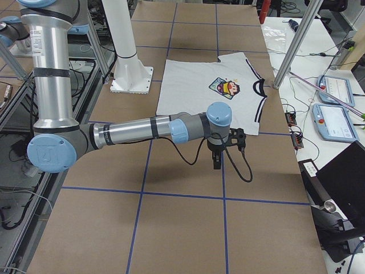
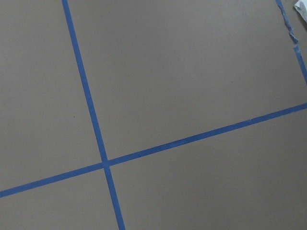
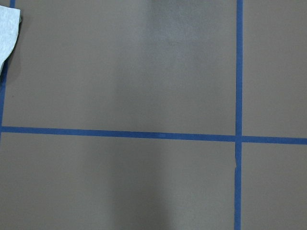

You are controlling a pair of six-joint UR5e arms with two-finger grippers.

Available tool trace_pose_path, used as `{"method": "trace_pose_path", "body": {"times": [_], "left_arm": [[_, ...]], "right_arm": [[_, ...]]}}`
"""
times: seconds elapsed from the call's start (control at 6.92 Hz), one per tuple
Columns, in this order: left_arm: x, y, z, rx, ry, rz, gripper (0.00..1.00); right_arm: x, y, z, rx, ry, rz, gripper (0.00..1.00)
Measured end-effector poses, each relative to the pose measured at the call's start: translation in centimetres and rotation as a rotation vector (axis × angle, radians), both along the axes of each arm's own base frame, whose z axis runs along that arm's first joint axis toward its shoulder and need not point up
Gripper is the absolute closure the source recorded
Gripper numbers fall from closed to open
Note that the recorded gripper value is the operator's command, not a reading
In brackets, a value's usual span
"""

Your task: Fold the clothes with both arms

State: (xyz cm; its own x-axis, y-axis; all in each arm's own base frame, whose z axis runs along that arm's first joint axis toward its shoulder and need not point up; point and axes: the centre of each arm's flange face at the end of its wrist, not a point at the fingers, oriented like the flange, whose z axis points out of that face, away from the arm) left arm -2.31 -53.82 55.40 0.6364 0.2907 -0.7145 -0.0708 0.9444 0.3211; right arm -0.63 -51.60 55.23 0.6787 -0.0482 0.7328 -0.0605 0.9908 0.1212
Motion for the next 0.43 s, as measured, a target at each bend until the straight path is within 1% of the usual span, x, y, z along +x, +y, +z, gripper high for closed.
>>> {"method": "trace_pose_path", "body": {"times": [0.14,0.29,0.43], "left_arm": [[0.0,0.0,-0.5,0.006,0.004,0.001,0.0],[0.1,-0.1,-0.8,0.011,0.007,0.002,0.0],[0.1,-0.1,-1.0,0.016,0.008,0.002,0.0]], "right_arm": [[-0.7,-0.8,-0.3,0.057,0.007,0.002,0.0],[-2.4,-2.5,-0.4,0.107,0.012,0.005,0.0],[-5.4,-5.3,-0.6,0.134,0.002,0.008,0.0]]}}
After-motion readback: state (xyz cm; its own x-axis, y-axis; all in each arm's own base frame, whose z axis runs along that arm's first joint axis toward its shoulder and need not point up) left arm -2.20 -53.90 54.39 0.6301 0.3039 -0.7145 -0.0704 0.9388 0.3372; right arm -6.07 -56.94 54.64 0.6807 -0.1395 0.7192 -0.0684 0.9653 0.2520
